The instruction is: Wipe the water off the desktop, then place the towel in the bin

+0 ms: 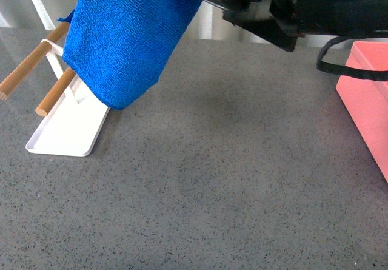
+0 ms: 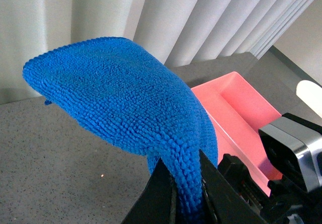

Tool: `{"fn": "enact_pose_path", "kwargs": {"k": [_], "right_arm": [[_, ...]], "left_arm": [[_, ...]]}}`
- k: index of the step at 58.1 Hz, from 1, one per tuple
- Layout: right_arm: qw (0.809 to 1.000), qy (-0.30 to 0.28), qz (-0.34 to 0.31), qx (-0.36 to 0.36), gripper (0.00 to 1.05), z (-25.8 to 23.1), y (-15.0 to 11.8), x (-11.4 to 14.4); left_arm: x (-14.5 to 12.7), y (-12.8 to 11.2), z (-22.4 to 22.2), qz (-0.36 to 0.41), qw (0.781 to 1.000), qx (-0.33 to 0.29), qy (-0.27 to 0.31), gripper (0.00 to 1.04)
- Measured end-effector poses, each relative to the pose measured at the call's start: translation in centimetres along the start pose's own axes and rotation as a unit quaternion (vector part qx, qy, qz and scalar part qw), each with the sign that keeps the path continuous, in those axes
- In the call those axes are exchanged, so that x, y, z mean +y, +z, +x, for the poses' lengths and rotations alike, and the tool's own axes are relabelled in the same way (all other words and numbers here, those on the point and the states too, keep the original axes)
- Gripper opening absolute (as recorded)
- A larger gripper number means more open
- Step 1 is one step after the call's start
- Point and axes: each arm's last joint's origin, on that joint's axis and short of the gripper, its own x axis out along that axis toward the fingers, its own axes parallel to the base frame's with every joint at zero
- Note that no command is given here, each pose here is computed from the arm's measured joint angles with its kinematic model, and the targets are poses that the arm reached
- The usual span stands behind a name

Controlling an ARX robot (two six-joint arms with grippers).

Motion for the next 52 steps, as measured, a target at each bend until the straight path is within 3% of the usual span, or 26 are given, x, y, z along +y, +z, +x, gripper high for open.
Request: {"fn": "enact_pose_path", "kwargs": {"k": [8,23,36,47,52], "right_arm": [[1.000,0.027,-0.014,-0.001,0.98,1.5,0.0,0.7],[1.000,0.023,-0.019,-0.003,0.97,3.4,-0.1,0.9],[0.999,0.017,-0.023,-0.037,0.55,3.9,0.6,0.8],[0.998,0.007,-0.012,-0.055,0.31,3.9,0.8,0.8],[0.998,0.001,-0.007,-0.060,0.19,3.8,0.7,0.8]], "left_arm": [[0.0,0.0,0.0,0.000,1.000,0.000,0.000,0.04],[0.0,0.0,0.0,0.000,1.000,0.000,0.000,0.04],[0.0,0.0,0.0,0.000,1.000,0.000,0.000,0.04],[0.0,0.0,0.0,0.000,1.000,0.000,0.000,0.04],[0.0,0.0,0.0,-0.001,1.000,0.000,0.000,0.14]]}}
